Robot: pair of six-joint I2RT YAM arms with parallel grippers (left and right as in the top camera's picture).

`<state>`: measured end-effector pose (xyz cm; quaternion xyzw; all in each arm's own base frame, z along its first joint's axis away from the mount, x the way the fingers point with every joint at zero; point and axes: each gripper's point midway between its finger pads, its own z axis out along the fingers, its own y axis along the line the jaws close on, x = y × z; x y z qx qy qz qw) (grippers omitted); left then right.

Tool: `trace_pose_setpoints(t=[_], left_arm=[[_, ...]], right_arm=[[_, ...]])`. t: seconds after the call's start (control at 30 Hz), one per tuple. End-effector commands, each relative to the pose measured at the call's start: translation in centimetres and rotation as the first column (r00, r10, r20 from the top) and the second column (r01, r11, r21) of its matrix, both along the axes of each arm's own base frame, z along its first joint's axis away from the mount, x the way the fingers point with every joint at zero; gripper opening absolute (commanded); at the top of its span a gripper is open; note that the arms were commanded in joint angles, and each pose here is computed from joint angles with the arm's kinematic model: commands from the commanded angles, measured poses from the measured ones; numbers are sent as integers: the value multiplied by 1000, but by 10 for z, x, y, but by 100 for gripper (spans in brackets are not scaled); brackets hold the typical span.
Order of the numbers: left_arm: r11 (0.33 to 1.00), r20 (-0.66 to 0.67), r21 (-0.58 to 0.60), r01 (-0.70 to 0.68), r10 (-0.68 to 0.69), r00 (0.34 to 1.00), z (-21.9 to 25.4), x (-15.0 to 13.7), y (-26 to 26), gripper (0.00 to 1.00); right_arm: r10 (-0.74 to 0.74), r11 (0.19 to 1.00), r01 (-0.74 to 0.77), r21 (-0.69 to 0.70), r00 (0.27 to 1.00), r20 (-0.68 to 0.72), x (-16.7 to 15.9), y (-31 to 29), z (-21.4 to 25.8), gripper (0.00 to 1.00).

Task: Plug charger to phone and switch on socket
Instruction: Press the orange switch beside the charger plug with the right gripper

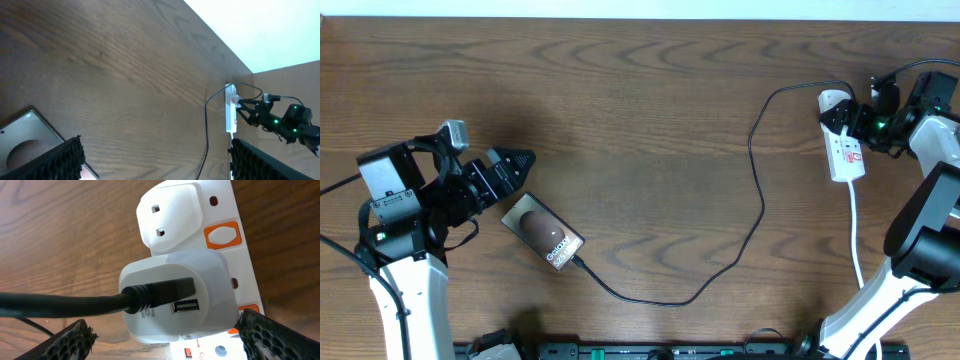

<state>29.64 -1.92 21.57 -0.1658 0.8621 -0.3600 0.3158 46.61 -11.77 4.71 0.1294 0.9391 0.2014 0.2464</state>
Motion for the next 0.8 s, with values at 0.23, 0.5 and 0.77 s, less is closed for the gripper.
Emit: trace_pose_setpoints(t=[0.23, 0.5, 0.77], left_arm=[[1000, 9, 28, -4, 3, 1000, 3, 1, 3, 91], [1000, 8, 28, -4, 4, 1000, 3, 1, 3, 91], [1000, 9, 28, -4, 4, 1000, 3, 1, 3, 91]], right_arm=[[-14, 997, 15, 72, 1000, -23, 1, 10, -5, 92], [5, 997, -3, 74, 1000, -28, 3, 19, -8, 91], [38, 996, -34, 84, 998, -51, 3, 36, -16, 88]])
